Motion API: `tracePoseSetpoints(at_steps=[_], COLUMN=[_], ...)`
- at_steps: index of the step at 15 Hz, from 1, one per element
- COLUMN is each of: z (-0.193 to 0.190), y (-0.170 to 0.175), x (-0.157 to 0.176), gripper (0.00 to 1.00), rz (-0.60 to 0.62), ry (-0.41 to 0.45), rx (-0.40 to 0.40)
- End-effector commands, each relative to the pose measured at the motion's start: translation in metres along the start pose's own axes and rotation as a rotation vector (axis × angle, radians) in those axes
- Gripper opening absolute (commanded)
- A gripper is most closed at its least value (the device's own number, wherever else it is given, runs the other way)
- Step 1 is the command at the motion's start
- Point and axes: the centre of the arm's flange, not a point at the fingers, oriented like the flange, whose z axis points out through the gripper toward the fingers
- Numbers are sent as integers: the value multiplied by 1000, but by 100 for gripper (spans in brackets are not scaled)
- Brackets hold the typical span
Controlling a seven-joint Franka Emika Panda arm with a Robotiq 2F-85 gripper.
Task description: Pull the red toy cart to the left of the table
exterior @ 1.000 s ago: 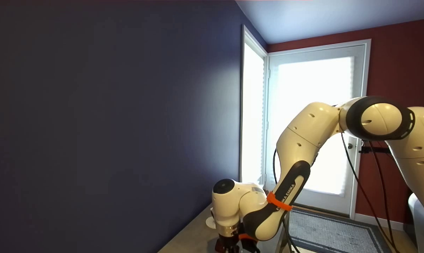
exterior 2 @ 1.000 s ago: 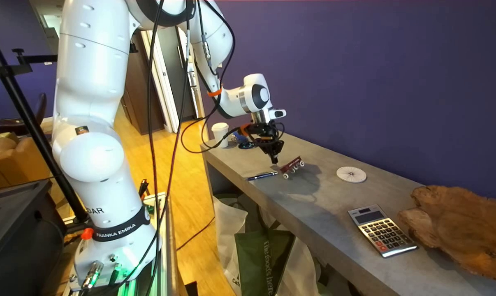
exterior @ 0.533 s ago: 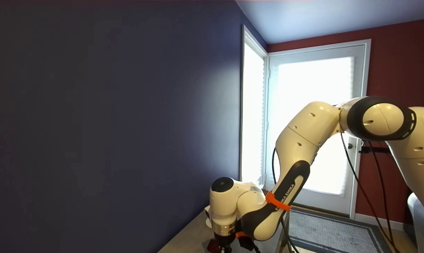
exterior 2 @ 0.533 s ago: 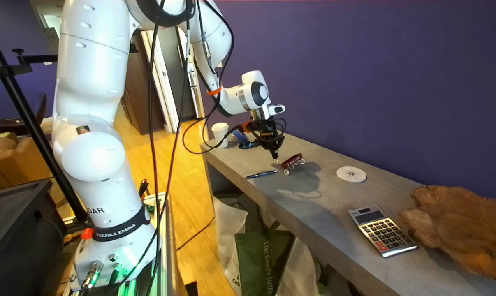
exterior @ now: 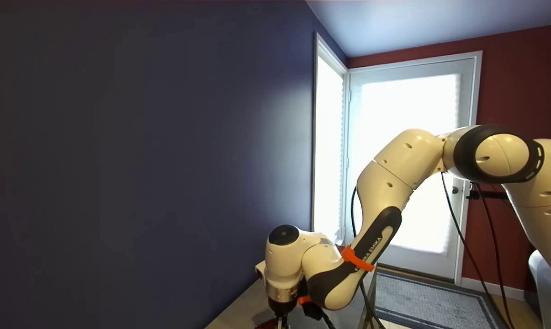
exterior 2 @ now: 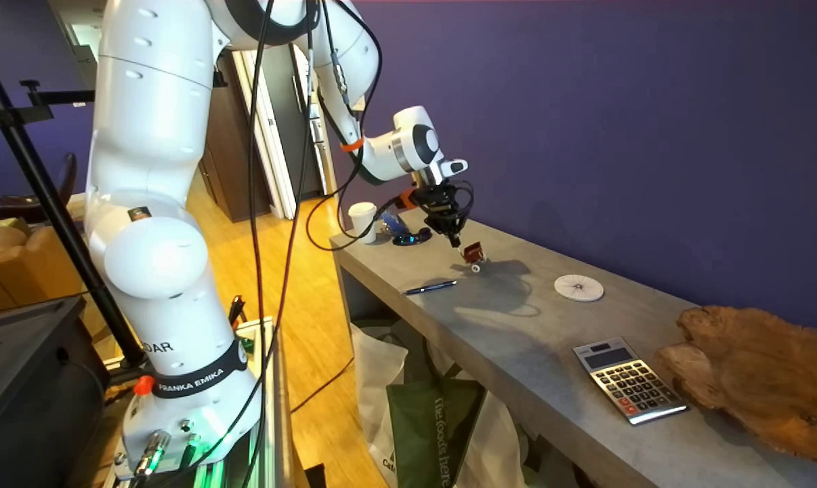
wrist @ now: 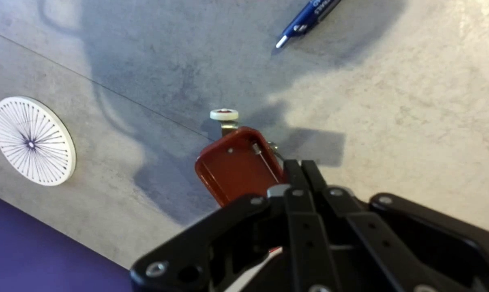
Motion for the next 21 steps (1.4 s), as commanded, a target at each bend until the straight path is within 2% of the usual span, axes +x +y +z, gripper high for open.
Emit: tracePoseSetpoints(at_steps=[1, 9, 16, 21], z=[-8, -27, -50, -41], y=[-8, -34, -44, -52], x=[12, 28, 73, 101], gripper=[1, 1, 1, 1], rz=[-62, -146, -206, -239], ry=[29, 69, 97, 97], rx=[18, 115, 191, 261])
